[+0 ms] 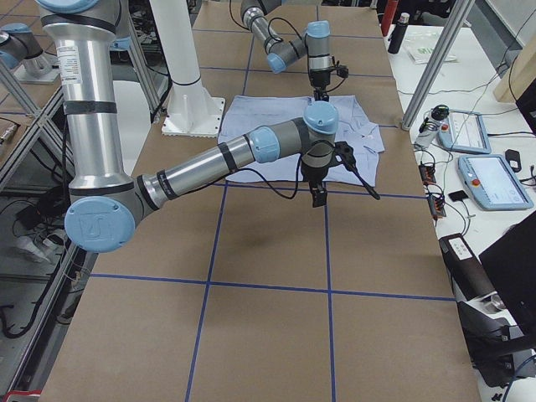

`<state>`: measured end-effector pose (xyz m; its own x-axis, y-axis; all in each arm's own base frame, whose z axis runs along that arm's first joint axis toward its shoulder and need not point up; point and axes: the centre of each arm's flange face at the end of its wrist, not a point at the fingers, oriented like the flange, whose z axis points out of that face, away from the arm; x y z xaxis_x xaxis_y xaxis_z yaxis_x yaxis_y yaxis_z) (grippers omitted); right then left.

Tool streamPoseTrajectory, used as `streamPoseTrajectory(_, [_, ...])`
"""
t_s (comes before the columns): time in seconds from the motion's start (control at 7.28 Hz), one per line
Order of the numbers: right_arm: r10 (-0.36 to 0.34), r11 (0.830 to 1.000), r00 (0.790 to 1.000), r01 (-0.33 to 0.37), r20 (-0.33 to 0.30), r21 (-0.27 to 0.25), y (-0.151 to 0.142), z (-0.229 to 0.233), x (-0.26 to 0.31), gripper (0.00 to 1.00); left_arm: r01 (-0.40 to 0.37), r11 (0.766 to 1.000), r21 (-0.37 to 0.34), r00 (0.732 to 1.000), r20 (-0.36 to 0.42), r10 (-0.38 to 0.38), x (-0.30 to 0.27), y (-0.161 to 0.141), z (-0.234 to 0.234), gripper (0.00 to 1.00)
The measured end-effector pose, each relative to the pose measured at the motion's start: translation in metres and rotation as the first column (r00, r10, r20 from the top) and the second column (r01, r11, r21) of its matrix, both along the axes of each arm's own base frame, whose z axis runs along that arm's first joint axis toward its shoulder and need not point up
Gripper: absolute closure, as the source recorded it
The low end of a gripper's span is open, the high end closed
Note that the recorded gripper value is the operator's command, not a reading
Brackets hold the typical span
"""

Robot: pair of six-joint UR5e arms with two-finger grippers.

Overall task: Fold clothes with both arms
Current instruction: 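Fold the held sleeve across the shirt toward the collar, then release the sleeve with the left gripper while the right gripper reaches toward the collar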

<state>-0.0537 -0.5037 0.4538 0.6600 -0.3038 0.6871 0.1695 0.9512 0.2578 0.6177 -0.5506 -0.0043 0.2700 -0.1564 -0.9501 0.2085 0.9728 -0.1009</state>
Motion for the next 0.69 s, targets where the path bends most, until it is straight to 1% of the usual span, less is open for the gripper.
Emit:
streamPoseTrajectory(0.27, [-0.003,1.000,1.000,0.003,0.008,-0.007,-0.001,0.001,-0.001,0.00,0.004,1.000,-0.007,1.000,0.006,-0.004,0.010,0.002,0.009,0.01])
streamPoseTrajectory(0.41, [-0.005,1.000,1.000,0.005,0.029,-0.019,-0.002,-0.001,-0.005,0.00,0.017,1.000,0.000,1.000,0.024,-0.017,0.013,-0.003,0.017,0.01])
streamPoseTrajectory(0.55, [0.009,0.999,0.998,-0.007,0.056,-0.042,-0.011,-0.011,-0.012,0.00,0.030,0.999,0.018,0.999,0.045,-0.031,0.014,-0.007,0.023,0.01])
streamPoseTrajectory(0.69, [0.029,0.997,0.997,-0.024,0.077,-0.069,-0.026,-0.031,-0.030,0.00,0.027,0.998,0.050,0.997,0.075,-0.031,0.009,-0.011,0.028,0.01])
